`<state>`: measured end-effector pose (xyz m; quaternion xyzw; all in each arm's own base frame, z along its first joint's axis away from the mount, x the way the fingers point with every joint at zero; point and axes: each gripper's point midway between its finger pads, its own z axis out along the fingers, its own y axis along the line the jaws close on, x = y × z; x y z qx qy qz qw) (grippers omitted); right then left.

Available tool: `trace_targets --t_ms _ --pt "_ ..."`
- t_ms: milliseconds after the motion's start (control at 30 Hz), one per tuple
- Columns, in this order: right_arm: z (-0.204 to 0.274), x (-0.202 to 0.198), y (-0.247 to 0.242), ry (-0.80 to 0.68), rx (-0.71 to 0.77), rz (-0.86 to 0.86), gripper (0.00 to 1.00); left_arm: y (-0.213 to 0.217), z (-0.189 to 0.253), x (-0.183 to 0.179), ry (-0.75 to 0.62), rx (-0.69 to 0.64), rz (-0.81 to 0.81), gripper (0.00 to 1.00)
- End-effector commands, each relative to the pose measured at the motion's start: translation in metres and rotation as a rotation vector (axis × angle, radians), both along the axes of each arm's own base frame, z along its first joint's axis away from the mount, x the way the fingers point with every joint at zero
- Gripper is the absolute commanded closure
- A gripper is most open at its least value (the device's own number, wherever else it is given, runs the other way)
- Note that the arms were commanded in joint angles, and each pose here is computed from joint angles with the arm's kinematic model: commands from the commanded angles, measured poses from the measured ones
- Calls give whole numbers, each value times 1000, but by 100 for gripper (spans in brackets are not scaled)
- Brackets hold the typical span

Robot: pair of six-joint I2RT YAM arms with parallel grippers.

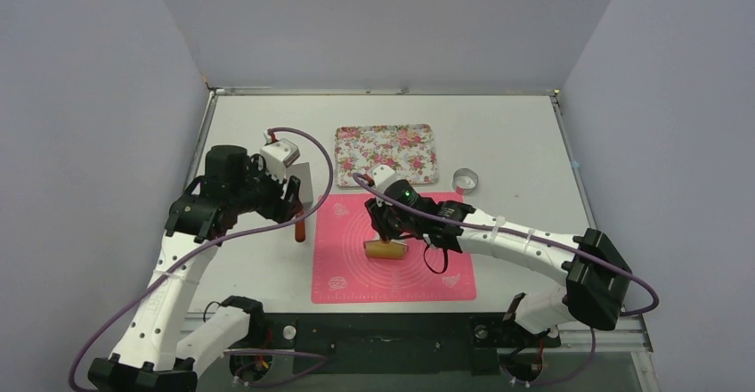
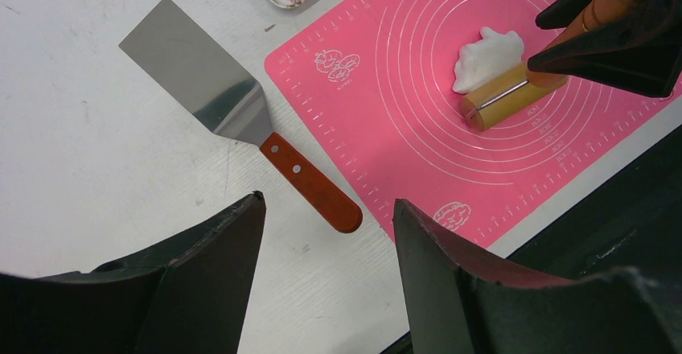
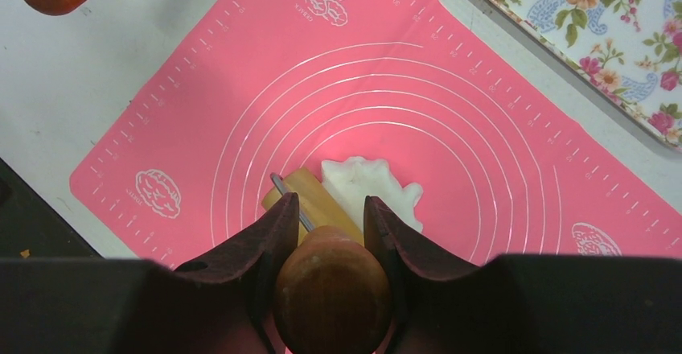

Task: Roll out the dumpling wrappers from the dough
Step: Flatten out the dough on the work surface.

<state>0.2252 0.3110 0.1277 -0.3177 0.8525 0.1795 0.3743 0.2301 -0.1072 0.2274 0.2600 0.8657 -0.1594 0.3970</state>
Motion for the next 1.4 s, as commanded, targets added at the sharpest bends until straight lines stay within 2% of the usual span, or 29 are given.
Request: trace_targets --t_ms 0,133,233,300,433,533,567,667,700,800,1000,1200,1367 --pt "23 17 -18 -115 -92 -16 100 -3 18 4 -48 -17 -19 42" --pt "52 -10 -5 -116 1 75 100 -7 18 4 -42 -27 -36 42" --pt "77 7 -21 -162 90 15 100 -17 21 -2 -27 -65 -90 43" --pt "81 20 -29 -194 104 -19 100 -34 26 -12 -1 -127 -186 43" --pt "86 31 -24 -211 124 -26 100 -59 37 -35 69 -209 -365 43" --pt "83 34 -20 -224 153 -32 100 -66 38 -38 103 -235 -410 43" --pt "83 34 -19 -225 163 -30 100 -68 39 -31 64 -235 -412 43" --pt "82 35 -14 -235 202 -14 100 -80 49 -11 -163 -209 -450 43" --pt "82 35 -14 -236 206 -14 100 -91 46 -8 -200 -175 -465 43" --pt "75 35 -14 -226 202 -17 100 -133 37 -2 -292 -185 -568 49" --pt "61 33 -9 -223 248 -10 100 -166 25 5 -313 -339 -603 49" --pt "40 36 -3 -199 228 -10 100 -157 0 0 -305 -305 -588 48" --pt "23 17 6 -165 202 11 100 -153 -5 -3 -315 -297 -587 48"
